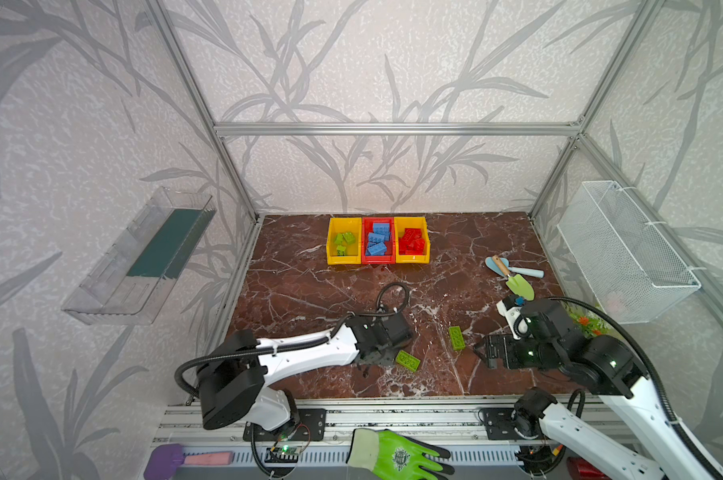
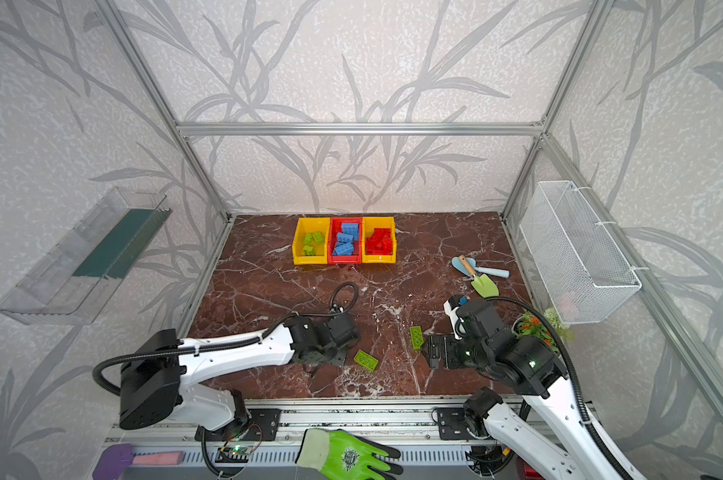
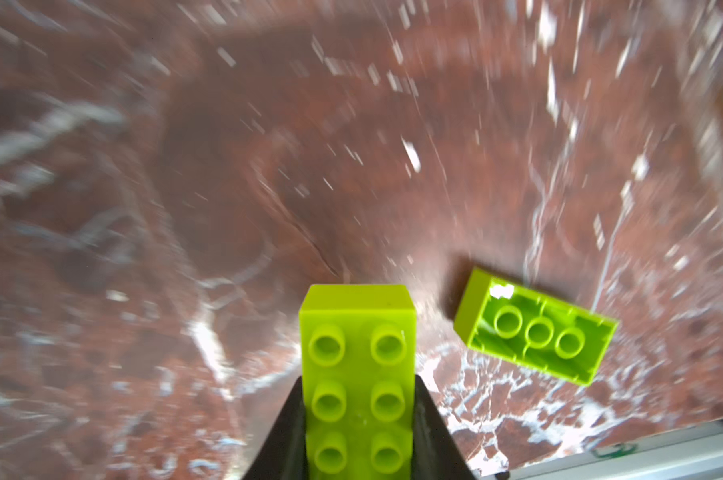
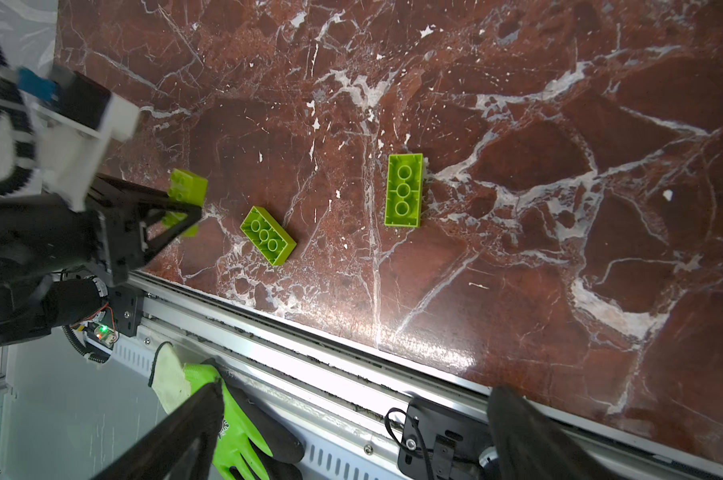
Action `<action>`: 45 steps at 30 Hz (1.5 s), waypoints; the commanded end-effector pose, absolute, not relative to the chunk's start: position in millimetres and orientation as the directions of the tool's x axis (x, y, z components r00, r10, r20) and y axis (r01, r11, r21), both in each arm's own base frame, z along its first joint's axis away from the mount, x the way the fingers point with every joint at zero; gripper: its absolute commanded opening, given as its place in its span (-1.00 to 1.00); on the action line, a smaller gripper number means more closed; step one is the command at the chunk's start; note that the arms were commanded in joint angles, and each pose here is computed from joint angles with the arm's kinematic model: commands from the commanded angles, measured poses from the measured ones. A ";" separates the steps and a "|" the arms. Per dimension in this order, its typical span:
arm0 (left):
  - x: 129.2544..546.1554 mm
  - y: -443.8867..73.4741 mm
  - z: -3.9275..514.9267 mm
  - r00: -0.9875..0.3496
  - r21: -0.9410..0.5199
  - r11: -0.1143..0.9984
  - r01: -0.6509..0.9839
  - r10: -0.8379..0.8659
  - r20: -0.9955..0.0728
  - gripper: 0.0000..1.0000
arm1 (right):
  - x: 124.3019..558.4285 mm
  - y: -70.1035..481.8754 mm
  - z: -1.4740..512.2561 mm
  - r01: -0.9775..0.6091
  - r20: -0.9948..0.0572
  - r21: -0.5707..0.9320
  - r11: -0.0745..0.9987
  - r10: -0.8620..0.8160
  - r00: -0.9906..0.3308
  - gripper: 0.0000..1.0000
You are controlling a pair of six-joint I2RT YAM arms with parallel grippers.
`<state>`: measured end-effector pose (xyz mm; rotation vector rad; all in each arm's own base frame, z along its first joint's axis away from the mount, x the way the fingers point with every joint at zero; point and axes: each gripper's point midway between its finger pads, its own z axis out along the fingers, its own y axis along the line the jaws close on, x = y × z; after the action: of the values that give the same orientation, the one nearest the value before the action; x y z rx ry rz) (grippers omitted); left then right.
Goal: Sort the legos into containers by color
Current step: 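Carry the green brick with the left gripper into the yellow bin and release, then lift the open left gripper away from the yellow bin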
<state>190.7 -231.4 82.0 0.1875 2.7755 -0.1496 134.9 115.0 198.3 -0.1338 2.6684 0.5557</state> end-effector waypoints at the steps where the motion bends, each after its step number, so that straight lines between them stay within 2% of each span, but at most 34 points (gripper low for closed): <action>1: 221.0 -211.8 114.3 -0.912 -0.079 0.987 0.141 0.098 -0.399 -0.54 | 158.4 132.4 204.8 -0.203 -0.447 0.380 0.903 -0.013 -0.894 0.99; 5: 267.1 -190.4 134.9 -0.907 -0.108 0.991 0.082 0.029 -0.420 -0.54 | 182.2 149.2 205.6 -0.214 -0.445 0.378 0.901 -0.026 -0.895 0.99; 13: 389.4 -162.8 154.9 -0.901 -0.137 0.991 0.007 -0.053 -0.430 -0.54 | 230.1 175.4 214.4 -0.211 -0.457 0.362 0.908 -0.025 -0.889 0.99; 22: 506.5 -135.9 138.6 -0.907 -0.157 0.985 -0.072 -0.130 -0.400 -0.54 | 253.0 175.3 208.4 -0.153 -0.429 0.309 0.939 -0.006 -0.903 0.99; 25: 532.5 -127.3 128.7 -0.912 -0.165 0.981 -0.106 -0.162 -0.376 -0.54 | 257.9 171.8 208.1 -0.125 -0.420 0.304 0.945 0.015 -0.907 0.99; 27: 544.2 -125.0 122.5 -0.914 -0.173 0.977 -0.121 -0.178 -0.365 -0.46 | 261.3 169.8 208.5 -0.114 -0.417 0.296 0.948 0.021 -0.908 0.99; 30: 553.5 -133.7 115.1 -0.922 -0.219 0.970 -0.104 -0.177 -0.345 0.23 | 266.9 165.6 209.1 -0.104 -0.411 0.281 0.954 0.022 -0.911 0.99; 31: 554.6 -134.3 112.6 -0.922 -0.223 0.968 -0.112 -0.185 -0.340 0.37 | 268.5 164.7 208.8 -0.101 -0.407 0.276 0.956 0.021 -0.913 0.99; 33: 554.9 -134.8 111.1 -0.921 -0.230 0.965 -0.123 -0.198 -0.336 0.50 | 271.6 163.2 211.2 -0.101 -0.408 0.272 0.957 0.019 -0.913 0.99; 39: 537.2 -136.5 129.3 -0.912 -0.255 0.953 -0.162 -0.244 -0.331 0.53 | 270.0 161.0 210.4 -0.112 -0.400 0.271 0.956 0.006 -0.916 0.98; 42: 513.8 -144.2 143.1 -0.908 -0.259 0.951 -0.171 -0.254 -0.332 0.52 | 263.7 159.4 207.6 -0.121 -0.396 0.275 0.954 -0.002 -0.918 0.99; 45: 478.3 -150.5 142.6 -0.905 -0.264 0.930 -0.255 -0.326 -0.275 0.53 | 255.3 156.9 203.3 -0.129 -0.390 0.282 0.951 -0.009 -0.921 0.99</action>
<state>499.2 -137.7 108.3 -0.3515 2.8216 -0.2750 267.7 162.5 203.4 -0.0747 2.7027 0.4215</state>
